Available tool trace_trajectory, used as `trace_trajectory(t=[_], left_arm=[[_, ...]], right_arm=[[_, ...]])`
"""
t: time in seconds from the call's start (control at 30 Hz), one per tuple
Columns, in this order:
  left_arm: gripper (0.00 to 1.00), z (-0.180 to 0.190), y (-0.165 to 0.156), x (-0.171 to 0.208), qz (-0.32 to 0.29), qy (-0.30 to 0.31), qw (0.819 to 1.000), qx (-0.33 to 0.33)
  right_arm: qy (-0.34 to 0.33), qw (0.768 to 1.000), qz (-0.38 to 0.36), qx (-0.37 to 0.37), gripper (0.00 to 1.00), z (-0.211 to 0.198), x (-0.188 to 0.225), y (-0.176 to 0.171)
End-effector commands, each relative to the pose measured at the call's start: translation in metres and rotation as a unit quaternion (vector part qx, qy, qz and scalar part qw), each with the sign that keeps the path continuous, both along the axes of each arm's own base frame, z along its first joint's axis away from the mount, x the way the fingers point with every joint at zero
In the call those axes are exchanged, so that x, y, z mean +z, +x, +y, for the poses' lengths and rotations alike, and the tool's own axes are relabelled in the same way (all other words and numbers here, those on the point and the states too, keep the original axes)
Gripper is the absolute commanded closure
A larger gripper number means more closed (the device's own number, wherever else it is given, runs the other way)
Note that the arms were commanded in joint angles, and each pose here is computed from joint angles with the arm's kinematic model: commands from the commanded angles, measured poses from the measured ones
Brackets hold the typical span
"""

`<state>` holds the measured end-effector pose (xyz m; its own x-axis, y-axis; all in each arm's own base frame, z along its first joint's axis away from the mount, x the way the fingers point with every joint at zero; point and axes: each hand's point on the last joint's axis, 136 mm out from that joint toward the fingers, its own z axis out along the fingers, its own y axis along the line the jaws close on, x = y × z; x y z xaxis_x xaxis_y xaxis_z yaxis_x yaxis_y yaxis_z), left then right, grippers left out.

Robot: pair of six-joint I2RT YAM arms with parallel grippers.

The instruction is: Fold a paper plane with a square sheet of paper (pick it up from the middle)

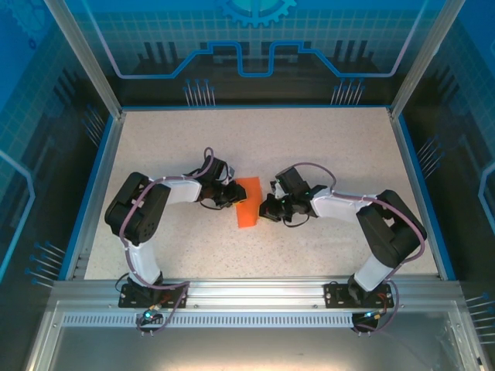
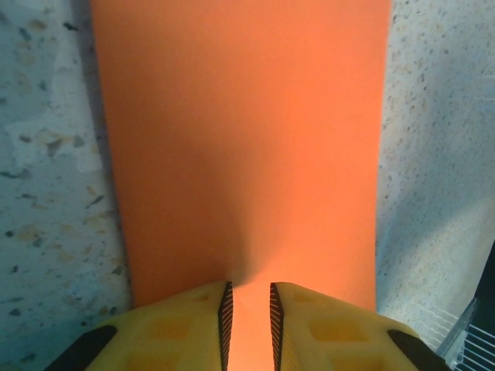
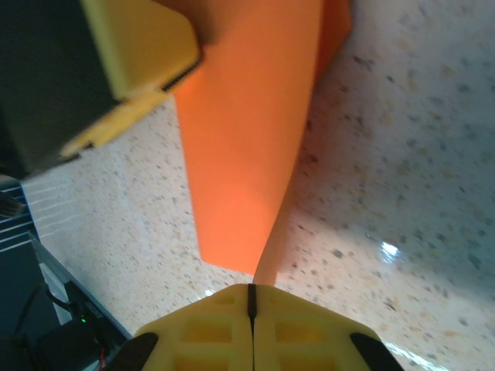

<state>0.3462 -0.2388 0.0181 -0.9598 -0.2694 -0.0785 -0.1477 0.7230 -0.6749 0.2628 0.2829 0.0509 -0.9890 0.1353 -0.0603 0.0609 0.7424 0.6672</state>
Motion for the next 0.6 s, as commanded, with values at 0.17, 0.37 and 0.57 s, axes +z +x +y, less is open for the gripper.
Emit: trace_trajectory(t=[0.17,0.37,0.57], left_arm=[[0.76,0.009,-0.004,-0.012,0.012,0.015,1.0,0.006],[0.72,0.002,0.003,0.018,-0.015,-0.009,1.0,0.002],[0.64,0.004,0.013,0.045,-0.06,-0.003,0.998,0.002]], right_arm=[[0.023,1.0,-0.019,-0.002,0.95,0.03,0.011,0.026],[-0.001,1.0,0.001,-0.02,0.96,0.027,-0.004,0.029],[-0.025,0.999,0.012,-0.026,0.95,0.02,-0.013,0.027]])
